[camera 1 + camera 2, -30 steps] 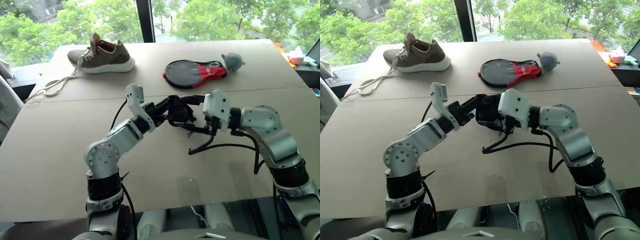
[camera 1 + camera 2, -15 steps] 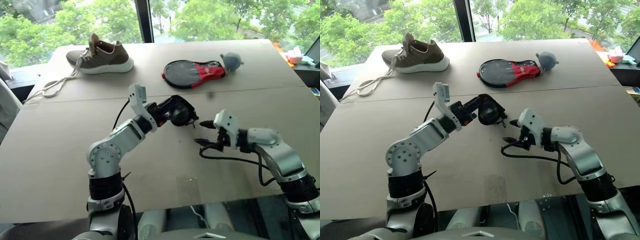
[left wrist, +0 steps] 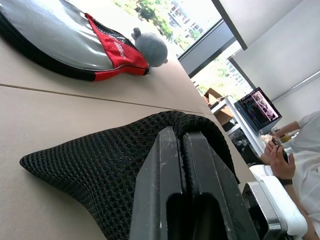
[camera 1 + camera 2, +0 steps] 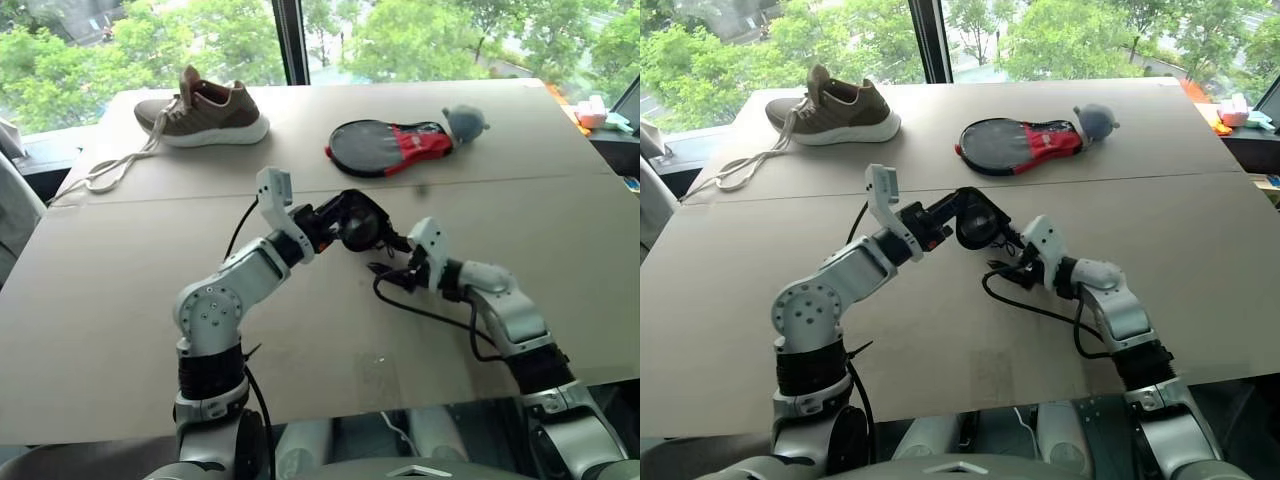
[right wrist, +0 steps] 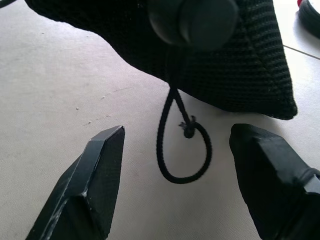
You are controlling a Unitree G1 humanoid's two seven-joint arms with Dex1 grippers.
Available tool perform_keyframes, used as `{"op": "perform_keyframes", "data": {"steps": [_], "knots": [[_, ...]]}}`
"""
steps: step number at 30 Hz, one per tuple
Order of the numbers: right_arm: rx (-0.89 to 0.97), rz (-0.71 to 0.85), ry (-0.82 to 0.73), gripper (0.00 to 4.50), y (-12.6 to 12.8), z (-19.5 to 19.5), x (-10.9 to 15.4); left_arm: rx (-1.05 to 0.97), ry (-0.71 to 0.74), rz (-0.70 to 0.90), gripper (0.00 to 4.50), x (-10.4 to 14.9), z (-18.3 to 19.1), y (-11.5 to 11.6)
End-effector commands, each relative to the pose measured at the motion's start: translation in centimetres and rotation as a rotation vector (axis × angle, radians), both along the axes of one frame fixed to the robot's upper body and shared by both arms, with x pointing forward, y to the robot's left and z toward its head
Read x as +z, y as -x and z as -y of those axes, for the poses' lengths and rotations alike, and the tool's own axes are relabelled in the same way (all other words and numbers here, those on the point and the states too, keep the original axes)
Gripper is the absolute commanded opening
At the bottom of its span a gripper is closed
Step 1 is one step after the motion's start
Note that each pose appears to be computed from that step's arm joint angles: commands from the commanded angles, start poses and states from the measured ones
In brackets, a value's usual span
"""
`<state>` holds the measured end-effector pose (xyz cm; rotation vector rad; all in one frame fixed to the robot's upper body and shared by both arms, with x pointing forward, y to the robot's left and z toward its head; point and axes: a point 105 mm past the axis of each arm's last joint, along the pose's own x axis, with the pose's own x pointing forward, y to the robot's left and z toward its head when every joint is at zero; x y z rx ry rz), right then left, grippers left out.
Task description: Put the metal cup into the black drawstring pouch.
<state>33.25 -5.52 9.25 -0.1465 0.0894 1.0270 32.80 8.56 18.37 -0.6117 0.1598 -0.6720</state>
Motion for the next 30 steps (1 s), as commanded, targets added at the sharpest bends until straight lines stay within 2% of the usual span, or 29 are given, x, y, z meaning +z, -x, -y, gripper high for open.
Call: {"op": "perform_keyframes", "data": {"steps": [1,3,4,7,8,13,17,19,20,23,26,30], "knots": [[0.018,0.039,-0.054,2.86,-0.3,-0.8,1.3,-0.018,0.029,0.057,0.0,1.6,0.3,0.4],[0.014,0.038,-0.066,2.17,-0.5,-0.9,1.4,-0.015,0.028,0.057,0.0,1.6,0.2,0.5],[0.015,0.037,-0.06,1.55,-0.5,-0.9,1.3,-0.012,0.028,0.055,0.0,1.6,0.1,0.5],[0.023,0.038,-0.035,0.28,-0.5,-0.8,0.8,-0.005,0.024,0.053,0.0,1.4,0.0,0.6],[0.025,0.037,-0.033,0.06,-0.4,-0.7,0.7,-0.004,0.023,0.052,0.0,1.4,0.0,0.6],[0.024,0.056,-0.013,0.06,-0.3,-0.4,0.9,-0.003,0.03,0.048,0.0,1.4,-0.1,0.6],[0.001,0.18,0.137,0.06,-0.9,1.1,1.2,-0.086,0.196,0.101,0.0,3.7,-0.1,1.5],[-0.017,0.259,0.182,0.06,-1.3,1.7,2.4,-0.112,0.25,0.156,0.0,4.9,-0.4,2.1],[-0.028,0.297,0.195,0.0,-1.5,1.9,3.1,-0.129,0.261,0.168,0.64,5.1,-0.5,2.4],[-0.064,0.464,0.273,0.0,-2.3,3.1,6.3,-0.129,0.215,0.141,1.62,4.3,-0.4,2.4],[-0.134,0.673,0.391,0.0,-3.5,4.7,9.8,-0.136,0.185,0.103,2.85,3.3,-0.6,2.4],[-0.186,0.938,0.517,0.0,-4.2,5.7,14.5,-0.179,0.15,0.097,2.85,2.7,-0.6,3.1]]}}
